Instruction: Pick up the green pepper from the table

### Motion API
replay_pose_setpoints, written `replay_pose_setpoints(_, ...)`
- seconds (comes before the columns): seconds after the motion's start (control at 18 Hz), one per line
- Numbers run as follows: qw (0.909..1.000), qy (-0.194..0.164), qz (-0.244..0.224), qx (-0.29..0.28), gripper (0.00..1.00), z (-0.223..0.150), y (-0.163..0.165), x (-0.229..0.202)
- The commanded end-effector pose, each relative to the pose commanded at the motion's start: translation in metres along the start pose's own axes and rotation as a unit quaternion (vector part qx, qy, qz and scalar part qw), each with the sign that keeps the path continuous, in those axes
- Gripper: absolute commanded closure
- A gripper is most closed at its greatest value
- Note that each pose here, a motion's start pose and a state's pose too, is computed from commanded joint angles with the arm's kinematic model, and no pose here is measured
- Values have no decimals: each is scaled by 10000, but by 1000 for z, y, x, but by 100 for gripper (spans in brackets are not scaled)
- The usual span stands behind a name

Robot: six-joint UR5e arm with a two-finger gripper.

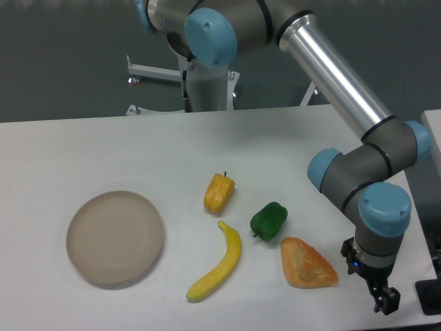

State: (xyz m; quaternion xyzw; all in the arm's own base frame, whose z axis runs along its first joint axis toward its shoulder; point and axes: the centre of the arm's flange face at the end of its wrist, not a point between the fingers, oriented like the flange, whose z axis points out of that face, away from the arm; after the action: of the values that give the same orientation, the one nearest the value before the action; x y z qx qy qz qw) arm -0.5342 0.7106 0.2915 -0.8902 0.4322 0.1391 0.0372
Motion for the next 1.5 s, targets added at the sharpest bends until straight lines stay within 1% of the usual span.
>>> replay_pose_setpoints(0.5,10000,-27,7,30,0,-5,-2,0)
replay_pose_setpoints(0.94,10000,42,8,31,0,-11,-2,6)
replay_pose_setpoints(1.17,9996,279,-10,48,0,-27,-1,28)
replay_pose_setpoints(1.39,9967,810,-35,65,0,-38,0,56)
replay_pose_setpoints(1.5,9946,1016,-175,76,0,-47,1,72)
